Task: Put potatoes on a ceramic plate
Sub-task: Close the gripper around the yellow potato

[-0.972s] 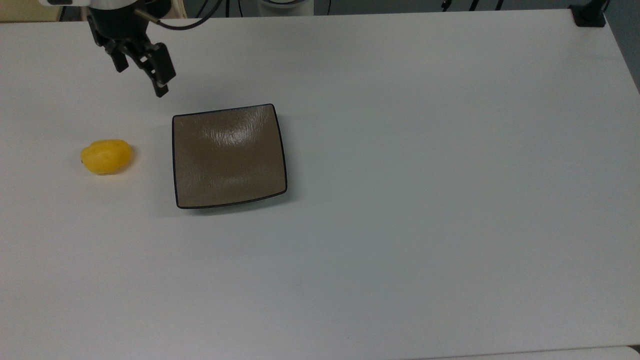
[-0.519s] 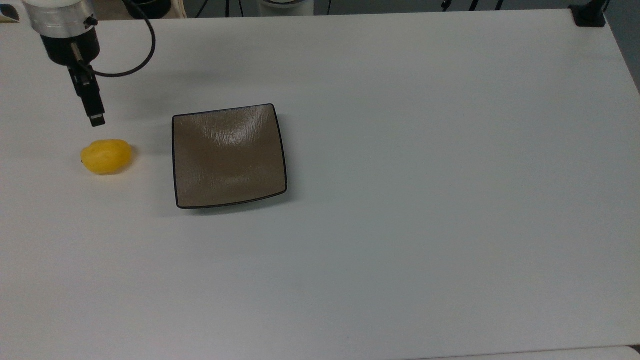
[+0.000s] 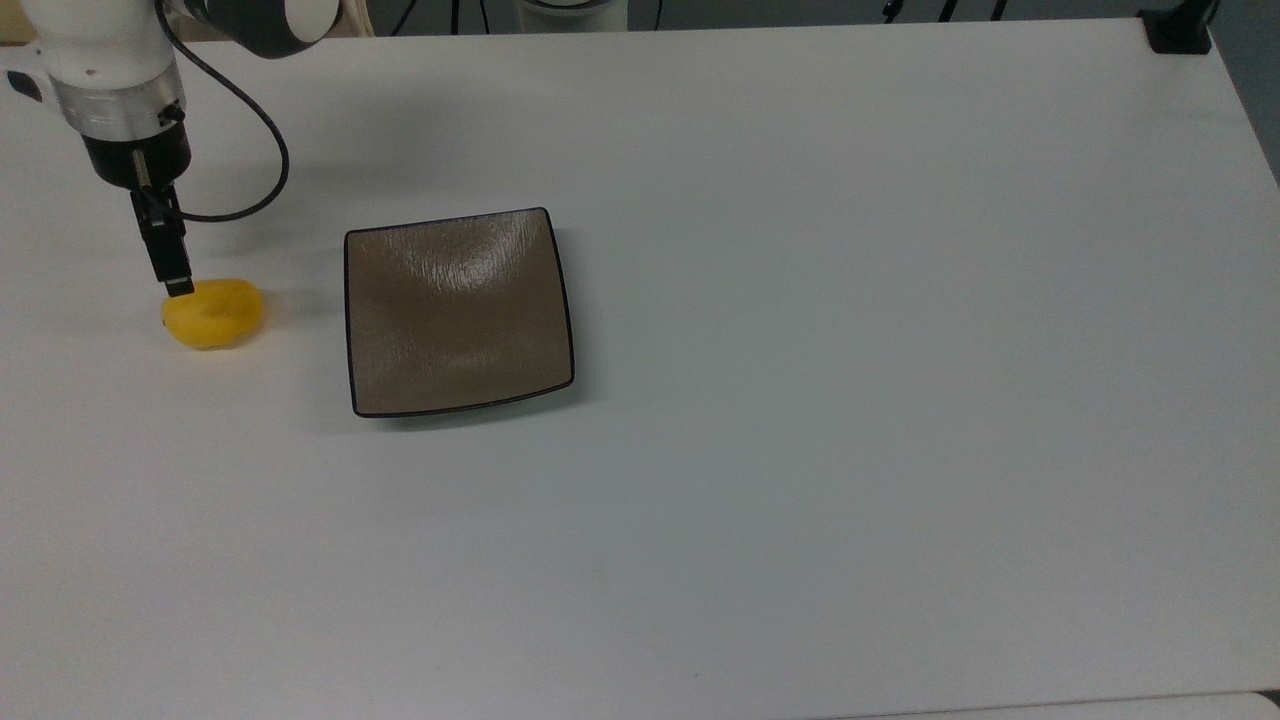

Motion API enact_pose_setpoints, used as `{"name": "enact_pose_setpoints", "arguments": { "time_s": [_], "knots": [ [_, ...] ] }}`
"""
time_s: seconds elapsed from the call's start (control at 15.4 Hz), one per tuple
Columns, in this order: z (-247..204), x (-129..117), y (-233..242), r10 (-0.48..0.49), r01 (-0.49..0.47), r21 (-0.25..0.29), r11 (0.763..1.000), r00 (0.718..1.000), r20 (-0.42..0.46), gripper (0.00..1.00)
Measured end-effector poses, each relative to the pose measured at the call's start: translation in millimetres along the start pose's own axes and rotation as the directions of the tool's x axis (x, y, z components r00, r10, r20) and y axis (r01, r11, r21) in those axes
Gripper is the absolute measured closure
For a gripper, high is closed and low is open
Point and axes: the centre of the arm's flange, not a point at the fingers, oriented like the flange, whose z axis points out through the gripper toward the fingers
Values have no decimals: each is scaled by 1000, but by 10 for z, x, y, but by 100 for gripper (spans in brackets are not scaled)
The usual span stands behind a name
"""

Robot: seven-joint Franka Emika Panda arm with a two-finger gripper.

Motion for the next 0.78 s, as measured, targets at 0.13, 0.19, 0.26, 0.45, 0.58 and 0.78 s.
{"name": "enact_pose_setpoints", "arguments": {
  "time_s": [0.13,0.19,0.26,0.45,0.58,0.78],
  "knots": [
    [133,3,-16,0,0,12,1000,1000,-18,0],
    [200,-2,-23,3,-3,15,1000,1000,-23,0],
    [251,-11,-25,7,-6,15,1000,1000,-23,0],
    [408,-55,-23,8,-8,1,1000,1000,-9,0],
    [523,-91,-16,5,-5,-11,1000,1000,3,0],
    [674,-147,-13,0,0,-26,1000,1000,21,0]
  ]
}}
